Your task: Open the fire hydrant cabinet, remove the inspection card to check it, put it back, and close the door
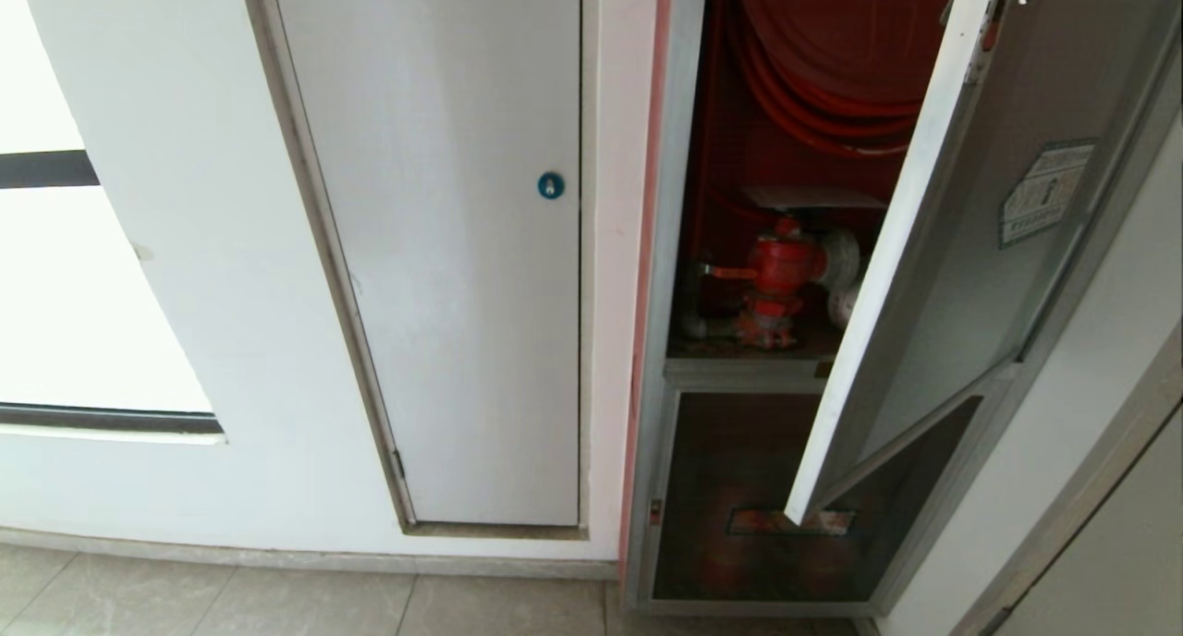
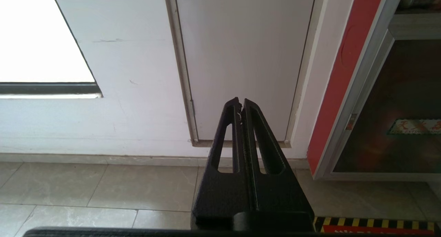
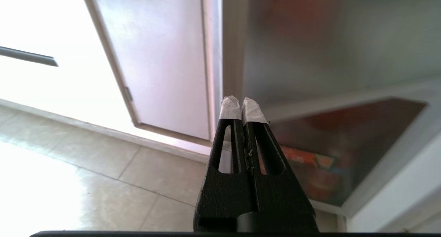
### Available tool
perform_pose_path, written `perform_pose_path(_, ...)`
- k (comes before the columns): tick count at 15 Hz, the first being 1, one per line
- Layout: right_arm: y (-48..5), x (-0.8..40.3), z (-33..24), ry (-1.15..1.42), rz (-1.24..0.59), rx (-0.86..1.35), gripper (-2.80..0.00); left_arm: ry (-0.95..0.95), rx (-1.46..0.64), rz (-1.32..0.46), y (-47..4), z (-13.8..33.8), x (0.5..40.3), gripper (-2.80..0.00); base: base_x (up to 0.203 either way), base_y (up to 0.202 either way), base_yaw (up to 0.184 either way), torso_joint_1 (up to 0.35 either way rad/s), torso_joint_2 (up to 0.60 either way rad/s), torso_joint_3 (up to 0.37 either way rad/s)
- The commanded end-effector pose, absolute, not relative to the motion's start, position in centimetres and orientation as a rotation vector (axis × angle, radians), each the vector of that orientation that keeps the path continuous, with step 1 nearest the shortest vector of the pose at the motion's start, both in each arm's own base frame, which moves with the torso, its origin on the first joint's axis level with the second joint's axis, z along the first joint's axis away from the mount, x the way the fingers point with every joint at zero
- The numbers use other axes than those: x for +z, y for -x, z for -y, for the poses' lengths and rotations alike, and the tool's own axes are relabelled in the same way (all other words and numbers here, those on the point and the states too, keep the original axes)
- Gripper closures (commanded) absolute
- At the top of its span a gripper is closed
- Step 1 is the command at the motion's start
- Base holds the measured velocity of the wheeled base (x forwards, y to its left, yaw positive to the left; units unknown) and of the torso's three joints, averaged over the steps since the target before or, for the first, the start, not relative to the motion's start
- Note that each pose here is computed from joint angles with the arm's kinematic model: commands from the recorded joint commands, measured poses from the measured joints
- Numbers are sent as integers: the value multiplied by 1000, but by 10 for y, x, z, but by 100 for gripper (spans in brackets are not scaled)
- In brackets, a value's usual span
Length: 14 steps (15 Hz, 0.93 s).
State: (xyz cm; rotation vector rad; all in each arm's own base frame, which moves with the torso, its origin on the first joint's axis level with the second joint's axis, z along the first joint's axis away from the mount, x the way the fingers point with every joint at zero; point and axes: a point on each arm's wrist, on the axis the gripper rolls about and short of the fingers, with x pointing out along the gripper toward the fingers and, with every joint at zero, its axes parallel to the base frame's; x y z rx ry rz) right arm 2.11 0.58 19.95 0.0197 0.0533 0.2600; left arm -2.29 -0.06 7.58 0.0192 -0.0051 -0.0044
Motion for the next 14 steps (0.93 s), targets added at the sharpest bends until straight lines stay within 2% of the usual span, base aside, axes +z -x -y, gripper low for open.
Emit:
perform_pose_path(1,-66,220,-7,-37,-169,278,0,-18,-3,3,23,1,75,0,0,0,0,0,0,0)
perform_pose_path(4,-115,261,-17,-39,-160,368,0,-18,-3,3,23,1,75,0,0,0,0,0,0,0)
perform_pose_path(7,-140,270,-56,-15,-185,470,0,-18,-5,3,23,1,75,0,0,0,0,0,0,0)
perform_pose_path(10,-171,267,-105,-2,-144,376,0,-18,-5,3,23,1,75,0,0,0,0,0,0,0)
perform_pose_path(14,-204,253,-136,-17,-86,248,0,-18,-3,3,23,1,75,0,0,0,0,0,0,0)
